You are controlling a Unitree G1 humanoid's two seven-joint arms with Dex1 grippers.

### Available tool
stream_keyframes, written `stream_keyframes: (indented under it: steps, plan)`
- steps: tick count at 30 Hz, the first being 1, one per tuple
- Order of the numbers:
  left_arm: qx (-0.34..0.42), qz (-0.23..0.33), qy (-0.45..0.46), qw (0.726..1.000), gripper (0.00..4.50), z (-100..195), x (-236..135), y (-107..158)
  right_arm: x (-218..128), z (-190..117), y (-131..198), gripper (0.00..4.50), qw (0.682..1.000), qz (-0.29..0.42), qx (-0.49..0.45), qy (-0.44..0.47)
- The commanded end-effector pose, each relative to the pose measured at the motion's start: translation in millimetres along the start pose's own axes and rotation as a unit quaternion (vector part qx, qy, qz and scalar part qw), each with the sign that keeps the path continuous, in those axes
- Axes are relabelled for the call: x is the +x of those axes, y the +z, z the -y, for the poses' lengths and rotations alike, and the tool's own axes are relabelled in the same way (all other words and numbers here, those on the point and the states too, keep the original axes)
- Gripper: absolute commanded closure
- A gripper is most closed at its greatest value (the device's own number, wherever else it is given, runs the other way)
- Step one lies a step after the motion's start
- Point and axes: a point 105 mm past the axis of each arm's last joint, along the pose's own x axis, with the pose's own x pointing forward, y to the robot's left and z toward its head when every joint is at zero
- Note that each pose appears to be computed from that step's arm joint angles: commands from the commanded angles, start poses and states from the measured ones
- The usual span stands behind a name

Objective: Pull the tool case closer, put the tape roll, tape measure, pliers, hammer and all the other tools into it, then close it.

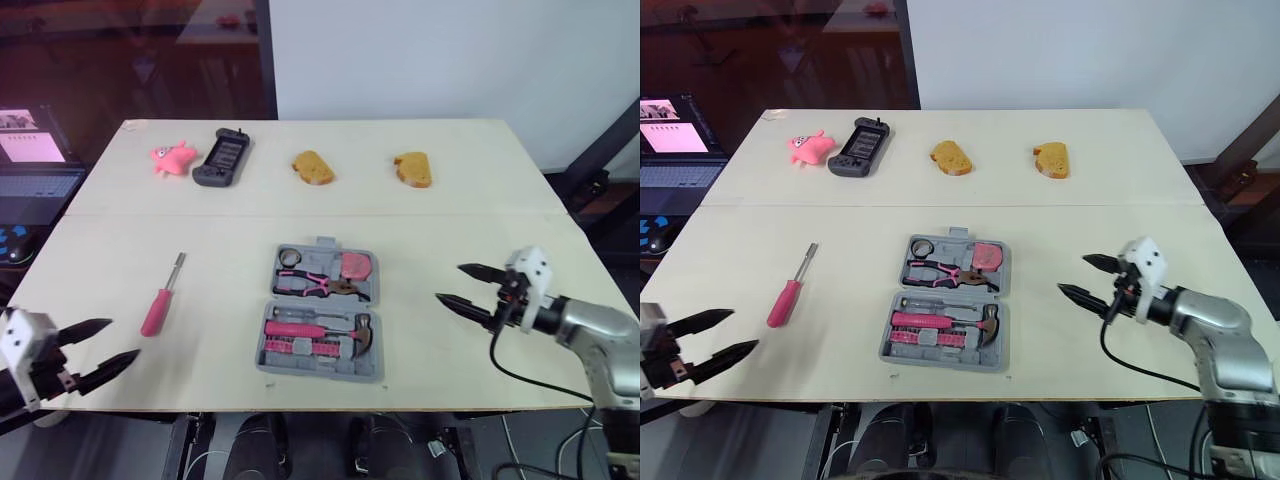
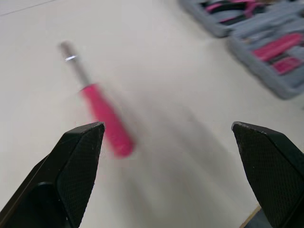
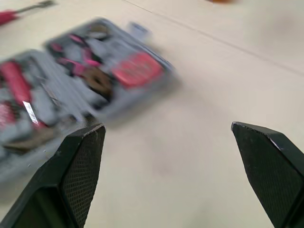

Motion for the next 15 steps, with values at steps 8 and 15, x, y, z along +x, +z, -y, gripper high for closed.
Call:
stream_keyframes:
  steps: [8,15]
  plan:
    - [-0.015,0.046,0.107,0.993,0.0,-34,-36,1,-46,42,-7,0.03,0.996,0.0,-0.021,-0.092]
    - [-0.003,0.059,0.102,0.993,0.0,-28,-24,14,-12,17,33,0.03,0.998,0.054,-0.018,-0.014]
